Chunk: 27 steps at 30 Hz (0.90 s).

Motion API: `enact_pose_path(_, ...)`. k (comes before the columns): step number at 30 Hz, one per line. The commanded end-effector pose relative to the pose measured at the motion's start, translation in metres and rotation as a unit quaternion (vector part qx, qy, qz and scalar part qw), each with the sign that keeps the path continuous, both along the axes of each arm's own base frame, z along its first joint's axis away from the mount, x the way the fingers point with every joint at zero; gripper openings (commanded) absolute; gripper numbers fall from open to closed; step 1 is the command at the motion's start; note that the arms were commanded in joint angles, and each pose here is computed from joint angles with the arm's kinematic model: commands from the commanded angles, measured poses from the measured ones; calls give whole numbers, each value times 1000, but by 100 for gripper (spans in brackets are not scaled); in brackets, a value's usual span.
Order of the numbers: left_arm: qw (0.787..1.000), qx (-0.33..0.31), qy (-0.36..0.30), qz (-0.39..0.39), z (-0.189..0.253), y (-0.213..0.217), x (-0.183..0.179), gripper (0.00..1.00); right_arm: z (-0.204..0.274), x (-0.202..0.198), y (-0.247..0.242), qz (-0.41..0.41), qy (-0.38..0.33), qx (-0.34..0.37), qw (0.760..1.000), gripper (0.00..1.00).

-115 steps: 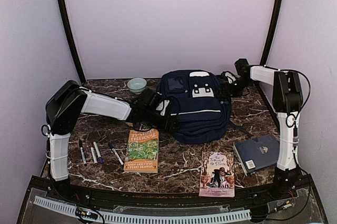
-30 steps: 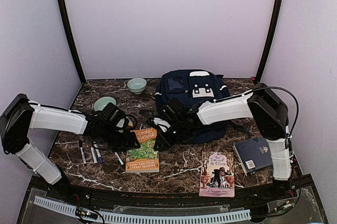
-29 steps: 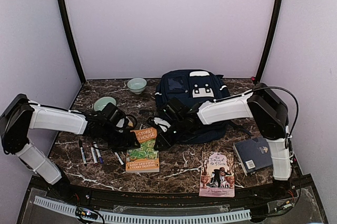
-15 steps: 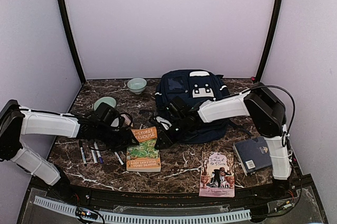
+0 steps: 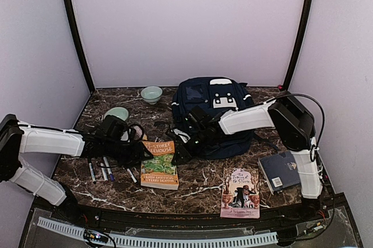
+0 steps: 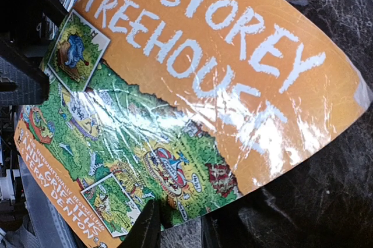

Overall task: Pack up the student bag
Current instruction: Pick up the book at the center of the board.

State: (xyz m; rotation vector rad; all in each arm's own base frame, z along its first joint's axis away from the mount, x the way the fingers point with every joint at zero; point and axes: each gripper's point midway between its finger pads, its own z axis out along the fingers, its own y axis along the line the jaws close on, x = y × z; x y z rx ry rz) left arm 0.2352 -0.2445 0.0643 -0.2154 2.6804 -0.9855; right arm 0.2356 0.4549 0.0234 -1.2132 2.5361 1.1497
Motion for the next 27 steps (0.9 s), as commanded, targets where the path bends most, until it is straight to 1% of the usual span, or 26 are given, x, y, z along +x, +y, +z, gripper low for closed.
enact_pose_path(1, 995, -80, -31, -47, 34, -34, -1, 57, -102, -21, -44, -6, 6, -149, 989, 23)
enact_pose_path(3, 995, -76, -34, -50, 37, -33, -1, 55, -102, -21, -45, -5, 7, -148, 989, 23)
enact_pose_path(5, 995, -77, -41, -57, 42, -34, -1, 50, -103, -21, -45, -5, 8, -149, 989, 24)
enact_pose_path(7, 991, -94, -69, -68, 57, -39, 2, 49, -103, -21, -45, -4, 8, -149, 989, 24)
enact_pose_path(9, 986, -117, -97, -73, 76, -43, 5, 53, -104, -22, -45, -4, 11, -150, 989, 24)
enact_pose_path(11, 984, -128, -106, -70, 82, -44, 6, 59, -105, -22, -46, -4, 11, -151, 989, 24)
enact_pose_path(13, 986, -123, -90, -68, 75, -45, 6, 63, -105, -22, -45, -5, 11, -150, 989, 24)
enact_pose_path(16, 990, -107, -47, -73, 55, -47, 2, 67, -105, -21, -45, -5, 11, -149, 989, 24)
enact_pose_path(19, 989, -121, -32, -76, 50, -52, 0, 68, -106, -22, -46, -4, 13, -151, 988, 24)
enact_pose_path(21, 989, -128, -33, -73, 51, -52, 0, 67, -106, -22, -46, -3, 13, -150, 989, 24)
enact_pose_path(27, 990, -118, -43, -65, 56, -48, 2, 55, -106, -21, -46, -4, 15, -151, 988, 24)
